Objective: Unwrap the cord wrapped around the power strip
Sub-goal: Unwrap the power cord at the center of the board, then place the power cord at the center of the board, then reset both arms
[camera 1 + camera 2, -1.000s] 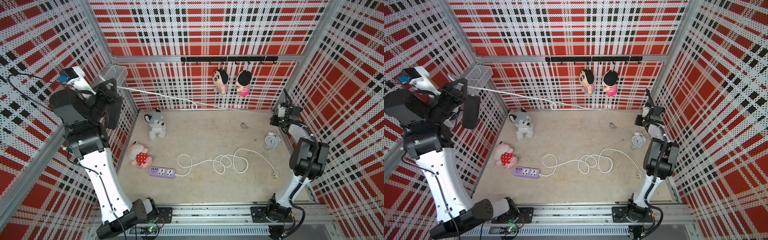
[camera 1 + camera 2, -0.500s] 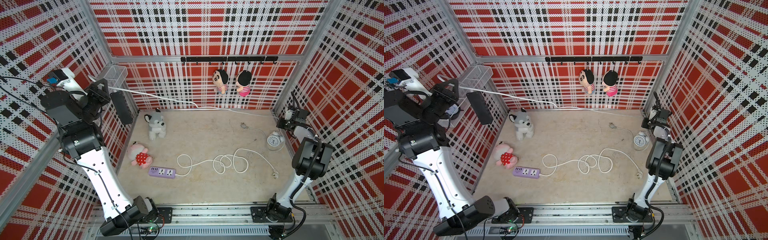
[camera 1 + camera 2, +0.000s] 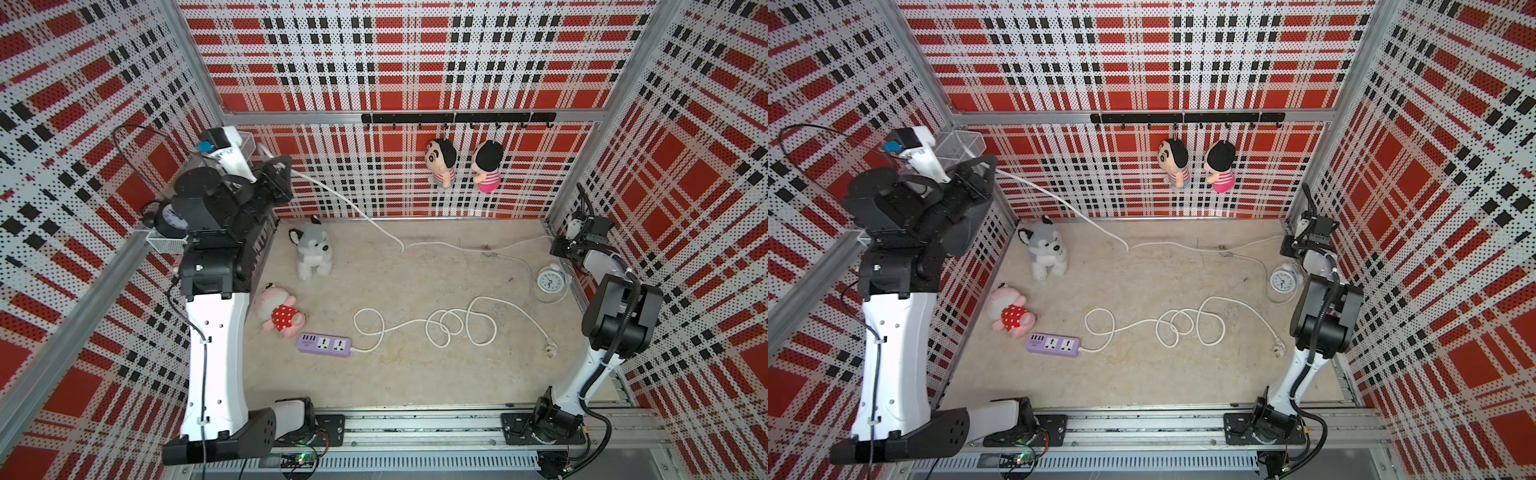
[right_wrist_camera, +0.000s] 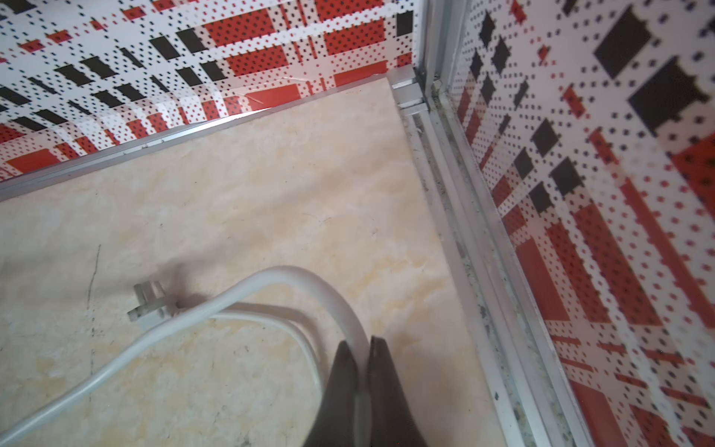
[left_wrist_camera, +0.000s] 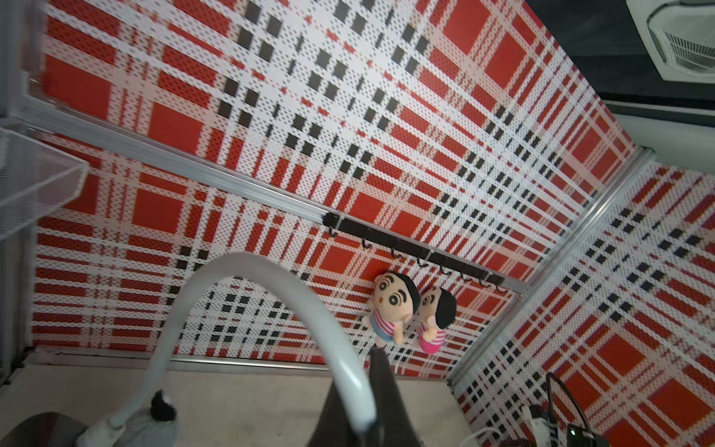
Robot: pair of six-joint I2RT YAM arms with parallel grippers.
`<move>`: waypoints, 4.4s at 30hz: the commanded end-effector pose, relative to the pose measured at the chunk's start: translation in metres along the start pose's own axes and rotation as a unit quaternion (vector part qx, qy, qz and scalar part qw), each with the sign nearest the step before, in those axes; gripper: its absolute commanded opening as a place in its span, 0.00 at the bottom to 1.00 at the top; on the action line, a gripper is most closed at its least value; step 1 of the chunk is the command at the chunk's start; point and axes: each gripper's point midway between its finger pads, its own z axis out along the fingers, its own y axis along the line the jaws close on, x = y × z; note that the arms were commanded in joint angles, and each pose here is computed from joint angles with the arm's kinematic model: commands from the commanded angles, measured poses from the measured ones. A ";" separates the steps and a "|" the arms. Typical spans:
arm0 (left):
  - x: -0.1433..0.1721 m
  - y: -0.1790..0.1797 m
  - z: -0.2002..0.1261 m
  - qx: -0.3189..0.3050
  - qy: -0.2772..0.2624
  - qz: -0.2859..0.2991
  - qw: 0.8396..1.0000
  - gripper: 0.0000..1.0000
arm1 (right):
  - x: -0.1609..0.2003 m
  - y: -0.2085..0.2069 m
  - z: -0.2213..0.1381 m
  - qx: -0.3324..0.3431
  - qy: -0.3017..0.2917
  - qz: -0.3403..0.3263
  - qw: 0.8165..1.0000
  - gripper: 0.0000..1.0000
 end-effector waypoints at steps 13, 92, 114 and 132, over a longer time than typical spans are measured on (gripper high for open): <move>0.114 -0.036 0.094 0.042 0.071 0.003 0.997 0.00 | -0.015 0.120 0.014 -0.088 0.009 -0.081 0.993 0.00; 0.293 0.141 0.028 -0.146 0.195 0.037 0.969 0.98 | -0.012 0.175 -0.048 -0.138 0.001 -0.142 0.980 0.48; 0.299 0.284 -0.070 -0.334 -0.014 0.144 0.931 0.98 | 0.097 0.128 -0.084 -0.048 -0.213 -0.088 0.972 1.00; 0.314 0.270 -0.062 -0.300 -0.062 0.200 0.931 0.98 | 0.128 0.122 -0.091 -0.046 -0.284 -0.094 0.953 1.00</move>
